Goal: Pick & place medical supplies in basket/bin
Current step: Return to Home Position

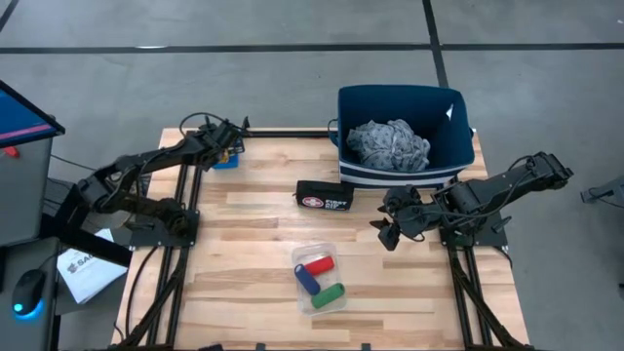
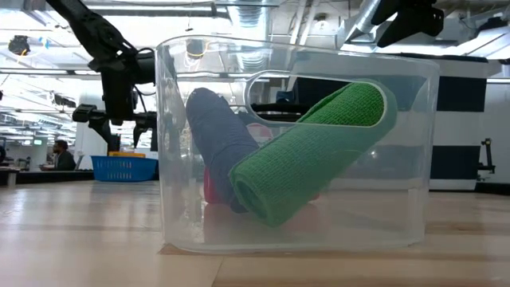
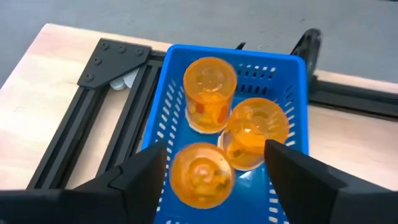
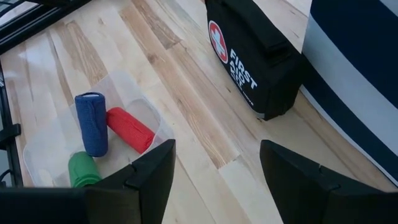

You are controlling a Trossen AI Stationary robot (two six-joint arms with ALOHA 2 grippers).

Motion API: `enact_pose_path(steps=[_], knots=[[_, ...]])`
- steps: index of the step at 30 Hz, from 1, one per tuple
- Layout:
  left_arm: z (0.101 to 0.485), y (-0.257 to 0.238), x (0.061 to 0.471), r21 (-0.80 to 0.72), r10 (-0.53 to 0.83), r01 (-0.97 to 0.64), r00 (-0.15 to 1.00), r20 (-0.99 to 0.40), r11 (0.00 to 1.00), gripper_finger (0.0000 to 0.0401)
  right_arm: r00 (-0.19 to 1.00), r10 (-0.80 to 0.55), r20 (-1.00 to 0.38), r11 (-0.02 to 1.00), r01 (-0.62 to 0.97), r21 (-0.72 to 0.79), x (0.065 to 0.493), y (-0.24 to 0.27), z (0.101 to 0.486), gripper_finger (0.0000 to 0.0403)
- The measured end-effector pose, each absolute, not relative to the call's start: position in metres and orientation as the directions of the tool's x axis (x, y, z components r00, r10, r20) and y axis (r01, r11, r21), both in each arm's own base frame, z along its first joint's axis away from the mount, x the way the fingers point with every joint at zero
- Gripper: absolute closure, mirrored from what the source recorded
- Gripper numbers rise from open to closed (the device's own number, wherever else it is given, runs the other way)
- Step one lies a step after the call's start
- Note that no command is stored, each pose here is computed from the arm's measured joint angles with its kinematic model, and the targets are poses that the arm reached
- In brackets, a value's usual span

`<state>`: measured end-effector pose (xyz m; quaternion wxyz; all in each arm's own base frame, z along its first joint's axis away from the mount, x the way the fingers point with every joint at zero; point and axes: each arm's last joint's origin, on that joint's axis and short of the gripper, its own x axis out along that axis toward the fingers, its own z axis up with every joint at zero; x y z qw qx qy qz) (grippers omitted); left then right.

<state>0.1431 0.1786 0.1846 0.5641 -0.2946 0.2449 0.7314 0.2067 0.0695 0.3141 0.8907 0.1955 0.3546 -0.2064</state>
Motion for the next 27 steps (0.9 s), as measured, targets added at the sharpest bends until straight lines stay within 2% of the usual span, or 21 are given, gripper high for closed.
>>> enact_pose_path(steps=[6, 9, 12, 14, 17, 19, 23, 27], knots=[[0.202, 0.171, 0.14, -0.044, 0.722, -0.975, -0.13, -0.679, -0.217, 0.0135, 0.663, -0.23, -0.712, 0.839, 0.506, 0.2, 0.207, 0.07, 0.314, 0.0172], [0.216, 0.164, 0.139, -0.087, 0.743, -0.989, -0.032, -0.669, -0.12, 0.014, 0.664, -0.243, -0.707, 0.837, 0.512, 0.194, 0.207, 0.069, 0.314, 0.0172], [0.23, 0.153, 0.139, -0.119, 0.733, -0.991, 0.126, -0.668, 0.063, 0.0148, 0.665, -0.247, -0.705, 0.837, 0.513, 0.191, 0.207, 0.069, 0.314, 0.0172], [0.239, 0.144, 0.144, -0.149, 0.687, -0.95, 0.301, -0.661, 0.273, 0.0156, 0.665, -0.247, -0.705, 0.837, 0.513, 0.19, 0.207, 0.069, 0.314, 0.0172], [0.252, 0.125, 0.155, -0.214, 0.501, -0.738, 0.612, -0.612, 0.641, 0.0169, 0.665, -0.248, -0.704, 0.843, 0.507, 0.181, 0.207, 0.069, 0.314, 0.0172], [0.261, 0.108, 0.164, -0.265, 0.342, -0.549, 0.761, -0.552, 0.793, 0.0179, 0.665, -0.25, -0.704, 0.847, 0.502, 0.174, 0.207, 0.069, 0.314, 0.0172], [0.271, 0.075, 0.179, -0.292, 0.159, -0.324, 0.867, -0.472, 0.9, 0.0196, 0.665, -0.25, -0.704, 0.848, 0.501, 0.171, 0.207, 0.069, 0.314, 0.0172], [0.279, 0.04, 0.198, -0.272, 0.048, -0.162, 0.923, -0.382, 0.949, 0.0219, 0.672, -0.241, -0.7, 0.854, 0.49, 0.175, 0.206, 0.071, 0.315, 0.0172]])
